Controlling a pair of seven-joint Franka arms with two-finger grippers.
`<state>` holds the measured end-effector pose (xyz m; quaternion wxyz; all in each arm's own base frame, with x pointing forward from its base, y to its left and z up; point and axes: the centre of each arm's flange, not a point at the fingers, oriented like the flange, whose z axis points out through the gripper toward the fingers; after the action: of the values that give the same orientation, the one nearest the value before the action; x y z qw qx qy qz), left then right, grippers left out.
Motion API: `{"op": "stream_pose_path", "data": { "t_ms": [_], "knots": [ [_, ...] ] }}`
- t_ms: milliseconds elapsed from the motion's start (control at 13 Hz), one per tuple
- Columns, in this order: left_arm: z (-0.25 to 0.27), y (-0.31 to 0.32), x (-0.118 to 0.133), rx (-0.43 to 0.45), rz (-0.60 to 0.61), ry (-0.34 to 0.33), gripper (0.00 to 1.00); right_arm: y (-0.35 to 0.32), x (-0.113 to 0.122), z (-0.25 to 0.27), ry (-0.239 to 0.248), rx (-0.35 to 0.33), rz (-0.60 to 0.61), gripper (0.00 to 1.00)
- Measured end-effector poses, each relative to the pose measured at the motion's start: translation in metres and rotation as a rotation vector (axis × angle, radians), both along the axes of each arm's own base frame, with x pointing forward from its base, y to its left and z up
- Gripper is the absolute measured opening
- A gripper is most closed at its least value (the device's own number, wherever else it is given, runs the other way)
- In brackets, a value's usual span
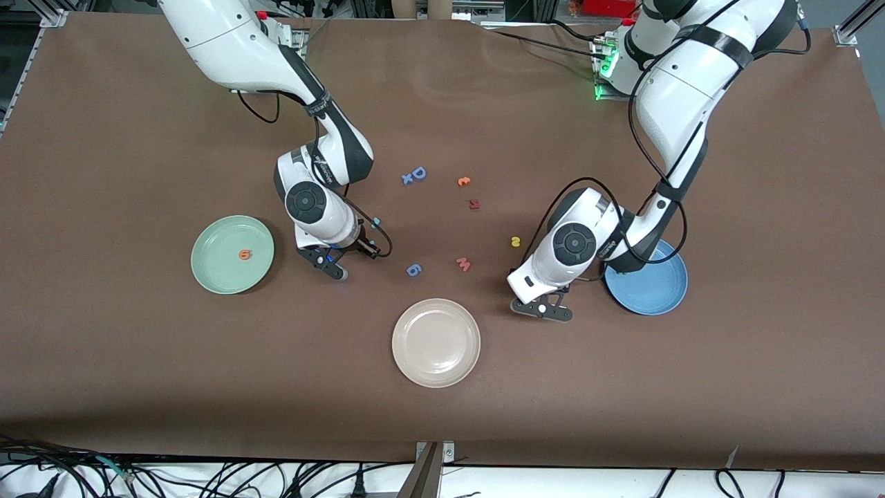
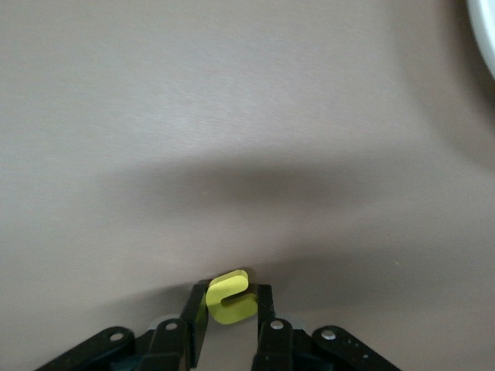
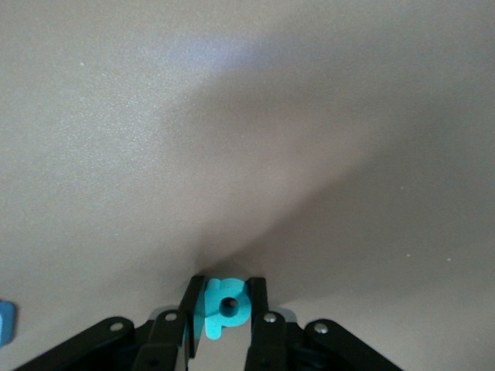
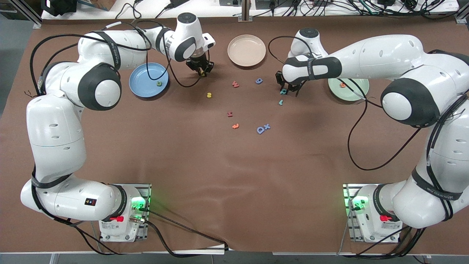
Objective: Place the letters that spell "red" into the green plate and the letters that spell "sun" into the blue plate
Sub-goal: 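Grasp the yellow c with the left gripper while the right gripper grasps teal p, then place the c and p on blue and green plates with both grippers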
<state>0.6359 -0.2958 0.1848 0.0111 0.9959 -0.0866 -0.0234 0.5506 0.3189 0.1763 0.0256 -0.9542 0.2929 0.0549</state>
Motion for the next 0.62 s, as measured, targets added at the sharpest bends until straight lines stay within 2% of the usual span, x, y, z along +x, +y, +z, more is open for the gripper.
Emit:
{"op": "stream_pose_path", "data": {
  "t_ms": [309, 463, 617],
  "knots": [
    [0.057, 0.042, 0.014, 0.071, -0.051, 0.049, 0.30, -0.001, 0.001, 0.002, 0.013, -0.006, 0.003, 0.27],
    [0.075, 0.088, 0.021, 0.099, -0.122, 0.107, 0.30, -0.022, 0.011, 0.027, 0.089, -0.037, 0.038, 0.27],
    [0.078, 0.135, 0.027, 0.105, -0.162, 0.159, 0.30, -0.071, 0.030, 0.072, 0.143, -0.036, 0.101, 0.27]
  ]
}}
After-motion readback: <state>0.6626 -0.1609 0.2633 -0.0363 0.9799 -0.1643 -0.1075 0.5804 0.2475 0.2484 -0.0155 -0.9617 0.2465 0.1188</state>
